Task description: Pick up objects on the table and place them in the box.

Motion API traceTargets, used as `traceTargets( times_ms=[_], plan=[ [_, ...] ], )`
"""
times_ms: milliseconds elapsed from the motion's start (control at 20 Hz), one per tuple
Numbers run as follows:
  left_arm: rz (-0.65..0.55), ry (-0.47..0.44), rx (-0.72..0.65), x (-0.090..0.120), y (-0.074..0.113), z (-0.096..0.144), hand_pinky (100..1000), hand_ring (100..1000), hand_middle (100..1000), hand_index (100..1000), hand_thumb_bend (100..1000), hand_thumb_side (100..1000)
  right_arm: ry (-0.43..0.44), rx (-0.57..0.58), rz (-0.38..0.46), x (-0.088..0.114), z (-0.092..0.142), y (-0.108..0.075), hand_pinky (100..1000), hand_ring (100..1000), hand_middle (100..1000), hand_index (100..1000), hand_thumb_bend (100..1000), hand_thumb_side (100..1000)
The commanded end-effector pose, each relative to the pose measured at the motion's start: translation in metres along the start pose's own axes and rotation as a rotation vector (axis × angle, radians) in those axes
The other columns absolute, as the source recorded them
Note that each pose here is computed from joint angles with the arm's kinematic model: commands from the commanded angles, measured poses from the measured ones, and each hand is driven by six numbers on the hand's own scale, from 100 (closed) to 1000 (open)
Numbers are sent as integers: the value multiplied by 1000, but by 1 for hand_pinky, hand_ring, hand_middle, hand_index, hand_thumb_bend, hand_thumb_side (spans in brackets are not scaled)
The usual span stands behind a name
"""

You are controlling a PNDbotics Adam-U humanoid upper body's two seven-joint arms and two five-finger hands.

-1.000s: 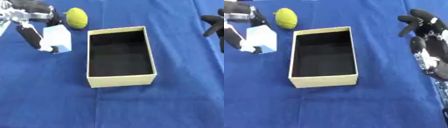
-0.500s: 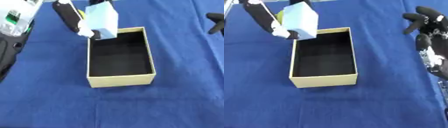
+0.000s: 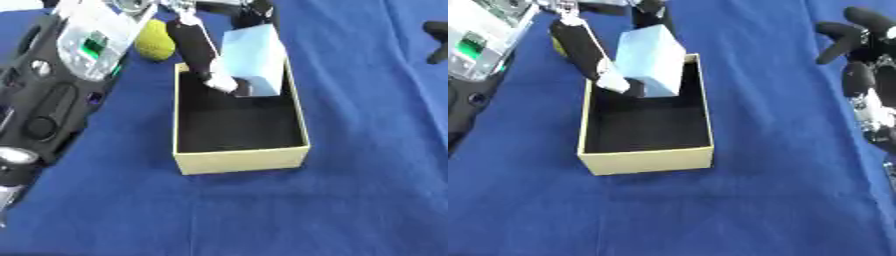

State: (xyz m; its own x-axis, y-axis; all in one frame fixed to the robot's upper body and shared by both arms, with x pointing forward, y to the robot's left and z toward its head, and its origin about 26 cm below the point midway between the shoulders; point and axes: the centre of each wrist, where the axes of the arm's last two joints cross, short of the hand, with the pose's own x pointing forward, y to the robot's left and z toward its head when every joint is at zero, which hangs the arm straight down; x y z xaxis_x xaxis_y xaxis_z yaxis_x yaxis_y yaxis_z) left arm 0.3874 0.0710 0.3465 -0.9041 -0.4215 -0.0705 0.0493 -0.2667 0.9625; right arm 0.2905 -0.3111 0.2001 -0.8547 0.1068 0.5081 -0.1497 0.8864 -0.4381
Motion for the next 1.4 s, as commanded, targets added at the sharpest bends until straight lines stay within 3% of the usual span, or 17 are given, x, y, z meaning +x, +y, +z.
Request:
traceTargets(
  times_ms=[50,400,500,550,600,700,850,1200,1250,1300,1350,1400],
  plan=[
    [-12,42,-34,-8,-4,-6,706,560,415,716,100,146,-19,2,9,6,-5,-5,1000,897,559,911,100,470],
    [-29,48,-72,-16,-16,-17,776,680,530,807,100,158,-10,-3,4,5,-4,-3,1000,898,557,911,100,470],
    [-34,41,-66,-15,-15,-16,873,773,618,860,140,392,-9,-3,3,5,-4,-3,1000,898,556,910,100,470],
    [-38,36,-66,-15,-16,-16,894,796,646,873,177,464,-9,-4,3,5,-4,-3,1000,898,556,910,100,470],
    [-46,32,-67,-15,-16,-16,934,840,701,900,266,610,-8,-4,3,5,-4,-3,1000,898,555,909,100,470],
    [-72,31,-72,-15,-16,-15,964,887,758,918,340,716,-7,-2,1,5,-4,-3,1000,897,554,909,100,470],
    [-104,51,-65,-17,-13,-10,967,906,786,931,350,668,-2,1,-3,4,-3,-2,1000,896,552,908,100,470],
    [-118,67,-60,-19,-10,-5,963,903,787,933,350,655,10,0,-9,4,-2,-1,1000,895,550,907,100,470],
    [-123,68,-65,-20,-11,-5,981,922,815,946,359,556,11,0,-10,4,-2,-1,1000,895,549,906,100,470],
    [-133,70,-72,-20,-11,-5,981,922,815,946,359,556,12,-1,-11,4,-1,-1,1000,895,549,906,100,470],
    [-142,70,-77,-20,-12,-5,987,928,829,947,307,192,12,-2,-12,4,-1,-1,1000,895,549,906,100,470],
    [-148,69,-80,-20,-12,-5,987,928,829,947,307,192,14,-3,-13,4,-1,-1,1000,895,549,906,100,470]
  ],
)
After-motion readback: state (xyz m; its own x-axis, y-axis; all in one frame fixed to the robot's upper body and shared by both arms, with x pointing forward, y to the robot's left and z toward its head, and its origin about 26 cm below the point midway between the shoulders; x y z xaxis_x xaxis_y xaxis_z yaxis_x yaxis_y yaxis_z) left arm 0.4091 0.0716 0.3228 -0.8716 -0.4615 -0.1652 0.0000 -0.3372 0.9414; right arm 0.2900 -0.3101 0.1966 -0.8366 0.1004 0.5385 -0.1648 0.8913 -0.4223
